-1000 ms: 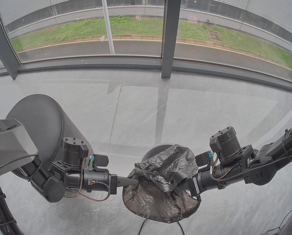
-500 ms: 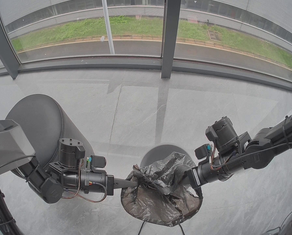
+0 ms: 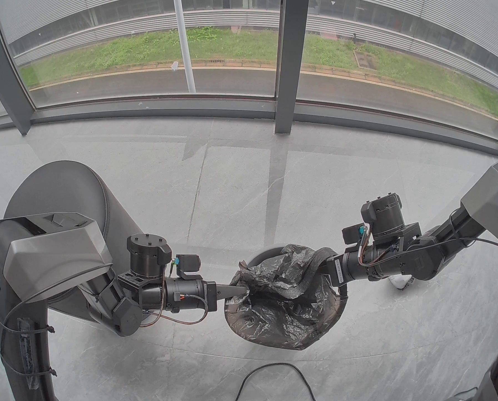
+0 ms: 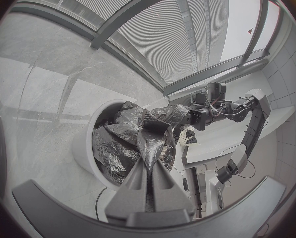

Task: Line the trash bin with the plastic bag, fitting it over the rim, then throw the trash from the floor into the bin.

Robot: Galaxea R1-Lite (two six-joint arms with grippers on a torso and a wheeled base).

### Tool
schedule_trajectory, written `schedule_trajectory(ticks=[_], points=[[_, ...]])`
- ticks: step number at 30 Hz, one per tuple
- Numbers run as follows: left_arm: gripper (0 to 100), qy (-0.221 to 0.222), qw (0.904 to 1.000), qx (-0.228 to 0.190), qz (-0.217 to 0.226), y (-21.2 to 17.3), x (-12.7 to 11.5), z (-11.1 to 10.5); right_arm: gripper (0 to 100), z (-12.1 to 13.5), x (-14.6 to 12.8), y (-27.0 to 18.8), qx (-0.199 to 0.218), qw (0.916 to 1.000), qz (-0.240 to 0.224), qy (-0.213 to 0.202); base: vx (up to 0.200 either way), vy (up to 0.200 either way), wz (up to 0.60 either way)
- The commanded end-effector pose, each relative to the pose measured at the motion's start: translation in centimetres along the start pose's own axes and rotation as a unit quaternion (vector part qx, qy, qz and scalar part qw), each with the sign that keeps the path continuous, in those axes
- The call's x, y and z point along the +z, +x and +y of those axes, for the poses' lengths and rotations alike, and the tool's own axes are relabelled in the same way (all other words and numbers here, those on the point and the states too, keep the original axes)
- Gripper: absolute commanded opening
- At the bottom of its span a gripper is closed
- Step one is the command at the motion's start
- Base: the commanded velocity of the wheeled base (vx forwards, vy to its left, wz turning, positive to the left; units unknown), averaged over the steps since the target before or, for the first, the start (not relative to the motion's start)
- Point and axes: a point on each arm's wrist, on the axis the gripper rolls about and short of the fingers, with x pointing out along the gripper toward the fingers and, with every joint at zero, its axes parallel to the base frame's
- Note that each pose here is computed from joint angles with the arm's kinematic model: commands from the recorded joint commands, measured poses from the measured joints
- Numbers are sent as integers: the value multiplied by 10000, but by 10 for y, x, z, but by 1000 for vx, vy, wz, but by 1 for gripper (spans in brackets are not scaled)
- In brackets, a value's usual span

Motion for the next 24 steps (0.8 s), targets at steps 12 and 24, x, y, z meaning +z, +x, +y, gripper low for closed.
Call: schedule_trajectory(ticks=[12, 24], points=[[0, 302, 9986, 176, -408, -8, 9, -9, 0, -23, -9, 8, -197, 9912, -423, -1241, 0, 0, 0], [0, 334, 9970, 408, -568, -7, 7, -4, 0, -39, -27, 5, -364, 9905, -337, -1280, 0, 0, 0]])
